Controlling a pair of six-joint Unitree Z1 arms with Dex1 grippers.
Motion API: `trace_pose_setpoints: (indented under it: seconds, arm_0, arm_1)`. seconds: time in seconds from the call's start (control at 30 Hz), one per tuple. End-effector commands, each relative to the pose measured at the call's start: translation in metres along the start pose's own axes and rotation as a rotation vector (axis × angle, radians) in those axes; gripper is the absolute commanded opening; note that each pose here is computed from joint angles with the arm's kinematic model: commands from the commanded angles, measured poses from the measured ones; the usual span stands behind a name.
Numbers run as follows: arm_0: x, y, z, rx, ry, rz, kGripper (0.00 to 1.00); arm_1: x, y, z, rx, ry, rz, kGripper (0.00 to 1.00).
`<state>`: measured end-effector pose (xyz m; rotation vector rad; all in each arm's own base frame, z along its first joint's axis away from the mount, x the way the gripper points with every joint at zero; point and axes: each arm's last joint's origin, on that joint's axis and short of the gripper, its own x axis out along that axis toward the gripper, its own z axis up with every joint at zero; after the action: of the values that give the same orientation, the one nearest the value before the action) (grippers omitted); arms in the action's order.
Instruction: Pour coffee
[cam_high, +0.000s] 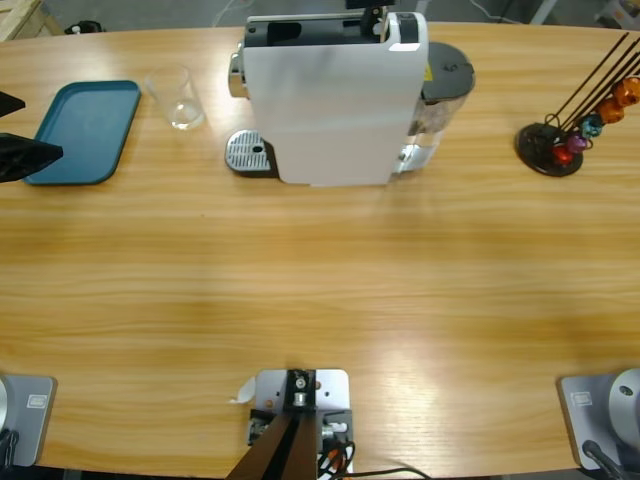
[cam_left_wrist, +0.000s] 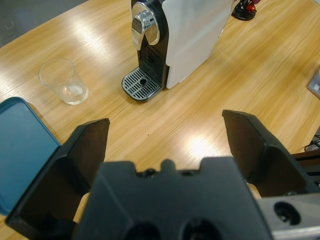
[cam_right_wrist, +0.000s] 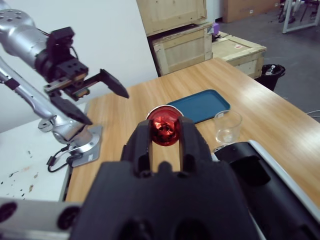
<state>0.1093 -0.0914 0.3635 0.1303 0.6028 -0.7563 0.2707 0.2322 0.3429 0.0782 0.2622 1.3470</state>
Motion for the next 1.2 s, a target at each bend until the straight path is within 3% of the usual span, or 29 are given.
trace_pose_setpoints:
  seconds: [0.03,0.47,0.8,1.2]
  arm_0:
    - [0.007,-0.001,-0.002,0.004,0.039,-0.016,0.987]
    - [0.012,0.000,-0.002,0.002,0.055,-0.017,0.987]
    - [0.015,0.000,-0.001,0.002,0.055,-0.017,0.987]
    - [0.016,0.000,-0.002,0.001,0.060,-0.016,0.985]
  arm_1:
    - [0.019,-0.041,-0.022,0.053,0.022,-0.105,0.154]
    - [0.026,-0.057,-0.041,0.087,0.061,-0.191,0.154]
    - [0.023,-0.053,-0.050,0.087,0.146,-0.244,0.154]
    - [0.028,-0.055,-0.061,0.098,0.186,-0.262,0.158]
